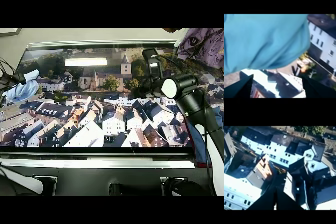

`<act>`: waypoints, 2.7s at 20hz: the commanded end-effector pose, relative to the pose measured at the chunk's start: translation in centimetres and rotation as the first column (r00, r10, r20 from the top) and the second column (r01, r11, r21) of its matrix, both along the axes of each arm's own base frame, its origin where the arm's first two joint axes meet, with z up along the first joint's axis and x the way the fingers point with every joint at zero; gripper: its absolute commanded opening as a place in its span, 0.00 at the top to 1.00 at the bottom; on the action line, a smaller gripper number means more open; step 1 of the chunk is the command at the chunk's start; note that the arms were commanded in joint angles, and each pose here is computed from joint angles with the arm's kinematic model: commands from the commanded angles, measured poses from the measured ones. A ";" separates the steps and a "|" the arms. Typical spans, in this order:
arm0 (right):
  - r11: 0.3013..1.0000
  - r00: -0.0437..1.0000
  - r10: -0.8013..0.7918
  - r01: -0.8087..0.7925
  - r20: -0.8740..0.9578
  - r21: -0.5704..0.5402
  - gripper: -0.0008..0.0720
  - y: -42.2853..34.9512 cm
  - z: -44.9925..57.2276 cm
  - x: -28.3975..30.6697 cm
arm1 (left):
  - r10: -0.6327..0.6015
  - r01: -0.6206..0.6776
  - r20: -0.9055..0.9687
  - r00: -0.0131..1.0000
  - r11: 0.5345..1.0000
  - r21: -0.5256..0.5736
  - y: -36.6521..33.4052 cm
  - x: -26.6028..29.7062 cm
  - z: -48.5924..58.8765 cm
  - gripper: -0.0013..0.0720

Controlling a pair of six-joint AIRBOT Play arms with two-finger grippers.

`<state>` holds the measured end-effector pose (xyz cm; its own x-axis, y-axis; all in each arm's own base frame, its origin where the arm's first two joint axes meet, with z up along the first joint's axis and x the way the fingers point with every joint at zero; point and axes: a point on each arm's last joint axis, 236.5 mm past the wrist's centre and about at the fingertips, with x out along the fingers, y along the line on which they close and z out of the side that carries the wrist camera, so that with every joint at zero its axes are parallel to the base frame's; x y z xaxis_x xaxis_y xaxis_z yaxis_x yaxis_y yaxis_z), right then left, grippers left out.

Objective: Fold the clothes and pants, and hang the long-sleeved shirts on hangers.

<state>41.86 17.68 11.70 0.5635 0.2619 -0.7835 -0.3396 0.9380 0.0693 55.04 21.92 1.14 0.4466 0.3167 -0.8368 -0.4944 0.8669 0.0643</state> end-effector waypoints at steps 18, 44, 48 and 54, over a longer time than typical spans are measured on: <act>1.000 1.000 0.001 -0.001 0.000 0.001 0.94 0.0 0.0 0.0 | -0.096 0.105 0.042 0.994 0.937 -0.332 -12.8 0.3 1.2 0.97; 1.000 1.000 -0.015 0.015 -0.006 0.016 0.94 0.1 0.0 0.0 | -0.292 0.269 0.029 0.956 0.830 -0.488 -34.7 -29.6 6.3 0.00; 1.000 0.999 -0.013 0.013 -0.045 0.011 0.94 0.1 -0.4 -0.8 | -0.237 0.240 0.061 0.970 0.869 -0.434 -30.4 -28.0 6.9 0.00; 0.973 0.949 -0.221 0.229 -0.225 0.010 0.61 -4.2 -3.6 -1.6 | -0.182 0.171 0.011 0.983 0.899 -0.403 -27.8 -27.9 5.5 0.01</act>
